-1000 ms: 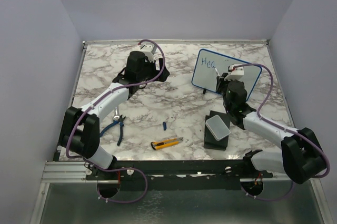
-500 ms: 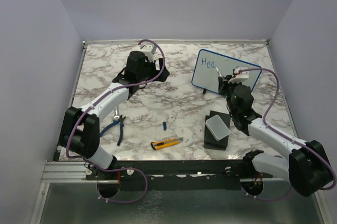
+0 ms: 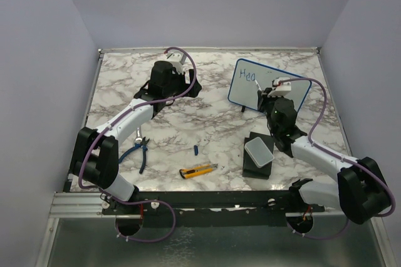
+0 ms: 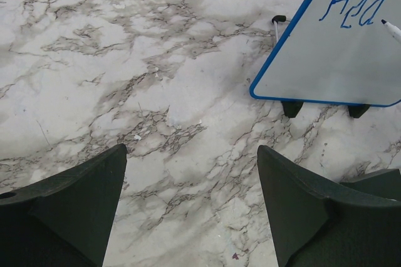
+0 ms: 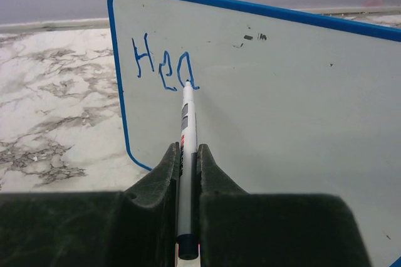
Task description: Write a sentence on the whiteboard
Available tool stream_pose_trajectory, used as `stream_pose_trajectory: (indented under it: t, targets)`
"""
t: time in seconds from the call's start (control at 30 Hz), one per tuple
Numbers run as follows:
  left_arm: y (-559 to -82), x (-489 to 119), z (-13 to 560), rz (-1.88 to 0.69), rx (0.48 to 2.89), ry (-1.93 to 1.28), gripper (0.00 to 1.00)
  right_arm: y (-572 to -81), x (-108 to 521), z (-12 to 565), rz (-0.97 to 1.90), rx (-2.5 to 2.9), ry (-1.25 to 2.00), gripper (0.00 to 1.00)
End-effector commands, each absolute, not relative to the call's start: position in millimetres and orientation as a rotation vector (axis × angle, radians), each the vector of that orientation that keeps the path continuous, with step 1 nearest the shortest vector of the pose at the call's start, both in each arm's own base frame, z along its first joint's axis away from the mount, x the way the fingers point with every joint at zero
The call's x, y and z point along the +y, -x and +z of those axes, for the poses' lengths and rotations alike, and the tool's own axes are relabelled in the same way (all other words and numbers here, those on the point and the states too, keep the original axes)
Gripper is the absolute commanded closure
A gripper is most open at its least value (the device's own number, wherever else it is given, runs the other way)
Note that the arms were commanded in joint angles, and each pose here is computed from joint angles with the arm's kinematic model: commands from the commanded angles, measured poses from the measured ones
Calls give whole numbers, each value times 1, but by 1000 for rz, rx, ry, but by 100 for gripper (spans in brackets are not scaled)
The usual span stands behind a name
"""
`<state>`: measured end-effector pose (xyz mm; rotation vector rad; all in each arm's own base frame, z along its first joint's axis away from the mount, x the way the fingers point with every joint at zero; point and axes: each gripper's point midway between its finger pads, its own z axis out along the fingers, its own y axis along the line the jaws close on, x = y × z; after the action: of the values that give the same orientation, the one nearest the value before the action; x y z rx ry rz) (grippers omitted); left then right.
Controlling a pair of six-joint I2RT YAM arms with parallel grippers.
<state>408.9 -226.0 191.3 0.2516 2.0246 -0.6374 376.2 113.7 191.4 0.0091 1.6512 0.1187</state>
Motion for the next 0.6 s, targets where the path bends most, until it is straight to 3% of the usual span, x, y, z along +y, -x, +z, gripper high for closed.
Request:
stream_pose_trajectory:
  t: [0.0, 0.57]
  targets:
    - [-408, -222, 198, -630, 1998, -255, 14, -385, 109, 216, 94, 1579, -38, 100]
    - [-408, -222, 199, -632, 1997, -257, 14, -396, 103, 219, 29, 1561, -61, 100]
